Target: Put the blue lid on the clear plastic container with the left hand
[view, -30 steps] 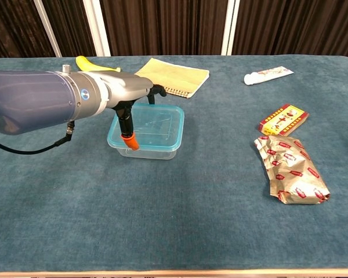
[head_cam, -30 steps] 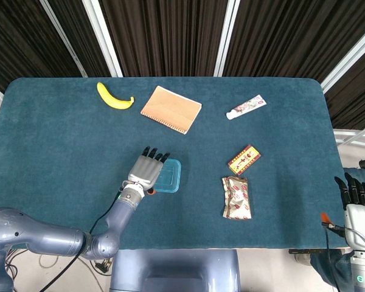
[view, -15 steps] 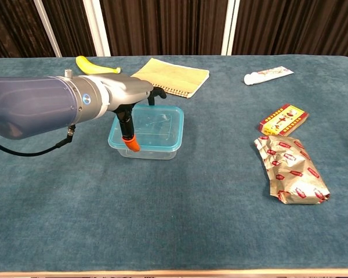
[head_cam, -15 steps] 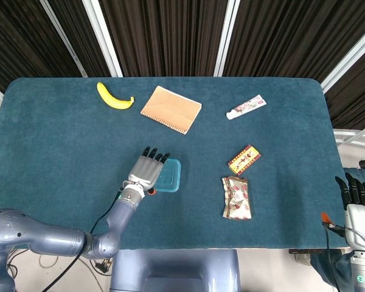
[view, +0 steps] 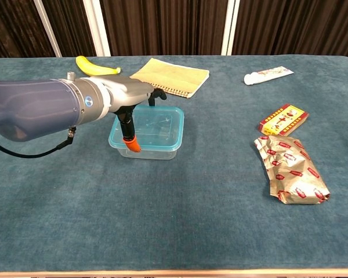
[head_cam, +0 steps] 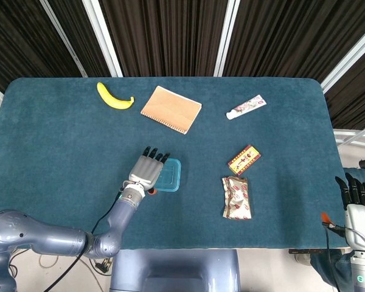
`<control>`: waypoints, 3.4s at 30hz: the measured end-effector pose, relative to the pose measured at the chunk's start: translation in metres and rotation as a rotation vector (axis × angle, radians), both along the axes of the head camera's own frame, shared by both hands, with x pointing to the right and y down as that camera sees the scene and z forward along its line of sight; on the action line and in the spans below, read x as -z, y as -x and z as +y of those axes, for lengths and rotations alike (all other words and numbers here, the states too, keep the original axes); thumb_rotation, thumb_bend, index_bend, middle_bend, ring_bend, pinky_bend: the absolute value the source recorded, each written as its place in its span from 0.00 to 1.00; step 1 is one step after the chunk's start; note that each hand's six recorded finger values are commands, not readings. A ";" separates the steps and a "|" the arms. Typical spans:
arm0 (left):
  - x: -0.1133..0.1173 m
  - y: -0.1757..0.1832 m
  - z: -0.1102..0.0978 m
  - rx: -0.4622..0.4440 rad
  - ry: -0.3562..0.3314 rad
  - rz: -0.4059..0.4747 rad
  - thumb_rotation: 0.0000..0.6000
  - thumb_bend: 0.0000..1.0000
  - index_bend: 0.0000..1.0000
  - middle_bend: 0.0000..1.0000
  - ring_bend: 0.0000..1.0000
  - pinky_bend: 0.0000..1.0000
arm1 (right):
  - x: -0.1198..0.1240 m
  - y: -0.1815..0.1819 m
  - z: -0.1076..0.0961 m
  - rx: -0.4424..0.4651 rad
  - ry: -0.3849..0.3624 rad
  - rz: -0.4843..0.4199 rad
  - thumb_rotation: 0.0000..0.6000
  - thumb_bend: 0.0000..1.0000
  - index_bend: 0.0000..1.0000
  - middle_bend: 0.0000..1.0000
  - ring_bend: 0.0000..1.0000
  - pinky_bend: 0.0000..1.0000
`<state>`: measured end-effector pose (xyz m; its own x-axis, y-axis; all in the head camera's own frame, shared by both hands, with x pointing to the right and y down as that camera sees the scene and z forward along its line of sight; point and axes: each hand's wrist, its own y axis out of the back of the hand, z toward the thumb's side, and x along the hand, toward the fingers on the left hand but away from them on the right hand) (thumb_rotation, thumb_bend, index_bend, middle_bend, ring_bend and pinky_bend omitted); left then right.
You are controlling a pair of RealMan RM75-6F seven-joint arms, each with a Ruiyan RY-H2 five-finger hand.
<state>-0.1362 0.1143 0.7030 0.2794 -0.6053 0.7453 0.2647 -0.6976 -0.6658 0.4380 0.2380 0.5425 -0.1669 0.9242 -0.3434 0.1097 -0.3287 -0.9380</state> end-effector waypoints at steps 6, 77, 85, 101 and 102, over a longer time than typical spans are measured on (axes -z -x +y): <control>-0.001 0.001 0.000 -0.001 -0.001 -0.006 1.00 0.13 0.00 0.13 0.00 0.00 | 0.000 0.000 0.000 0.000 0.000 0.000 1.00 0.29 0.10 0.03 0.03 0.00; 0.023 0.006 -0.012 -0.034 -0.078 -0.050 1.00 0.10 0.00 0.07 0.00 0.00 | -0.001 0.000 -0.001 0.003 -0.002 0.000 1.00 0.29 0.10 0.03 0.03 0.00; 0.052 0.005 -0.023 -0.004 -0.151 0.059 1.00 0.26 0.27 0.28 0.03 0.11 | -0.001 0.000 -0.001 0.000 -0.005 0.000 1.00 0.29 0.10 0.03 0.04 0.00; 0.040 0.020 -0.034 0.084 -0.231 0.132 1.00 0.47 0.64 0.56 0.23 0.25 | -0.001 -0.001 -0.001 -0.017 -0.001 -0.006 1.00 0.29 0.10 0.03 0.04 0.00; 0.038 0.019 -0.034 0.086 -0.234 0.134 1.00 0.48 0.65 0.57 0.23 0.25 | -0.001 -0.001 -0.001 -0.018 0.000 -0.007 1.00 0.29 0.10 0.03 0.03 0.00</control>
